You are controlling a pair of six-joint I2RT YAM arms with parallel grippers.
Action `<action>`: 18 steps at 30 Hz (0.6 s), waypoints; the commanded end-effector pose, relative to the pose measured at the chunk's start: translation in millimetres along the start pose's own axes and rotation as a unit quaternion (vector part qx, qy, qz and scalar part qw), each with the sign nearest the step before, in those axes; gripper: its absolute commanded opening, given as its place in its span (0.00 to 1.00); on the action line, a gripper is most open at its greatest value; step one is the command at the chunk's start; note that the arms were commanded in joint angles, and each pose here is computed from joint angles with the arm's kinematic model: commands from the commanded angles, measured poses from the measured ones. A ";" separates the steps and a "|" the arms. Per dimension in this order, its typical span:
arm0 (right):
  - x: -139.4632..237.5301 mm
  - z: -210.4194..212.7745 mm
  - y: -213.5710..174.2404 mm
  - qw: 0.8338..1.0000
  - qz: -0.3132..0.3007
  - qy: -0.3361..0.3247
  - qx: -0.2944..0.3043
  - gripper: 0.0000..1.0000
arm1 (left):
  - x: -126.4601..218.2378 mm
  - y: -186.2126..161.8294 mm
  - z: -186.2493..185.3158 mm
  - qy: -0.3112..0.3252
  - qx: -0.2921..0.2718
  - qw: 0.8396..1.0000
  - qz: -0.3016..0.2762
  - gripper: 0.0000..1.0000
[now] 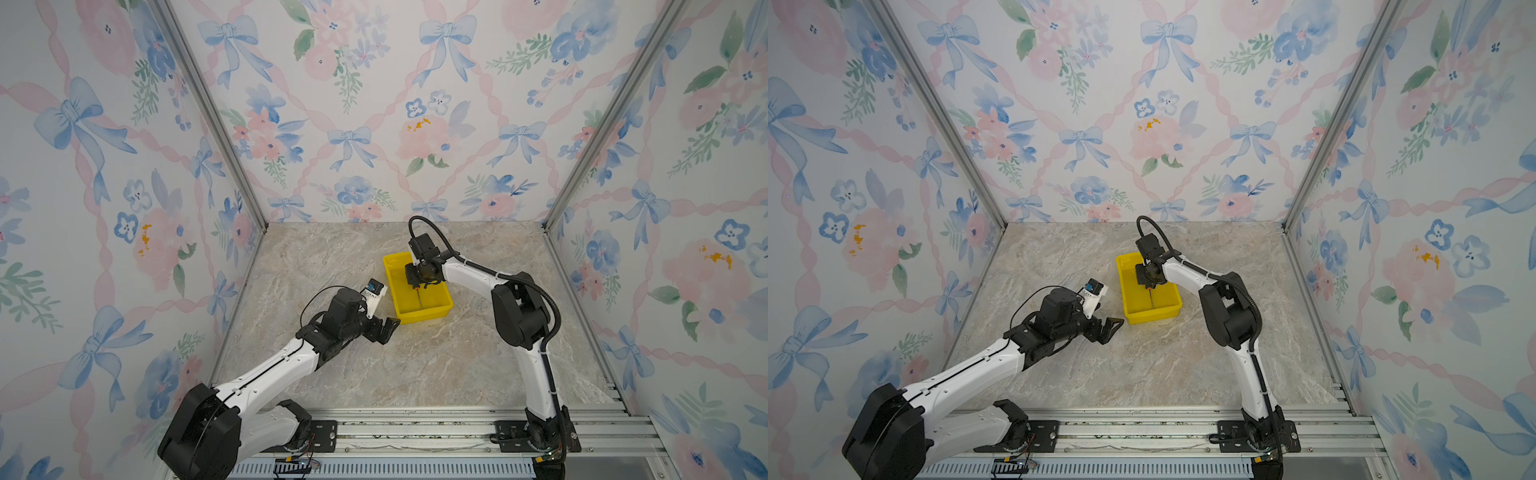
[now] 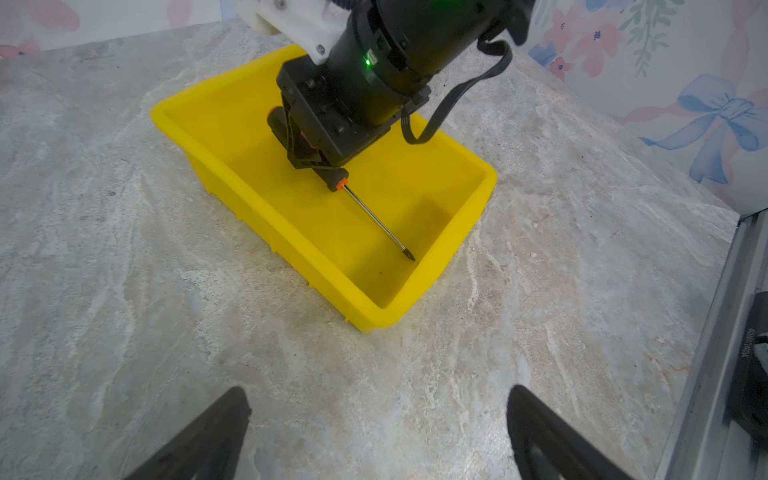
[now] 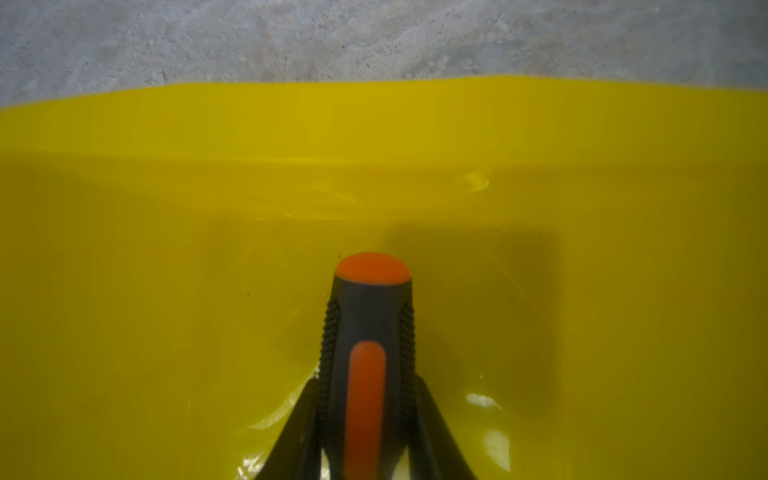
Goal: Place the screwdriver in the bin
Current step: 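Lower the screwdriver into the yellow bin with the right gripper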
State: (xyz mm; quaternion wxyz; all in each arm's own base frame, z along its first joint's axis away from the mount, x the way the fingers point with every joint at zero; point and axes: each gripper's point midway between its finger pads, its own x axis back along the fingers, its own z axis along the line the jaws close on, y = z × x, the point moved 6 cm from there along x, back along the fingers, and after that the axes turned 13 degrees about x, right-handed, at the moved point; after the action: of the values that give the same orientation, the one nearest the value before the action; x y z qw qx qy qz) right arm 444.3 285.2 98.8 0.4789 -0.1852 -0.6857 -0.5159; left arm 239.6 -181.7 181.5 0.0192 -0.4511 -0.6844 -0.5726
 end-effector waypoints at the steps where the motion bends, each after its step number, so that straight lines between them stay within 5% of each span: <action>1: -7.4 0.8 -8.2 1.000 0.006 -0.011 0.001 0.26 | 5.6 -4.5 4.8 0.014 0.012 1.000 -0.011 0.98; 18: -16.7 2.1 -23.3 1.000 0.014 -0.012 -0.011 0.26 | 18.4 -8.5 5.8 0.016 0.010 1.000 -0.024 0.98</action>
State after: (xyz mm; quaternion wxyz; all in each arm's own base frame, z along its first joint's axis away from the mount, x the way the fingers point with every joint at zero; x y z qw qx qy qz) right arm 442.7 283.4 85.6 0.4697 -0.1867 -0.6845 -0.5253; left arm 229.0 -169.8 187.7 0.0125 -0.4265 -0.6991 -0.5738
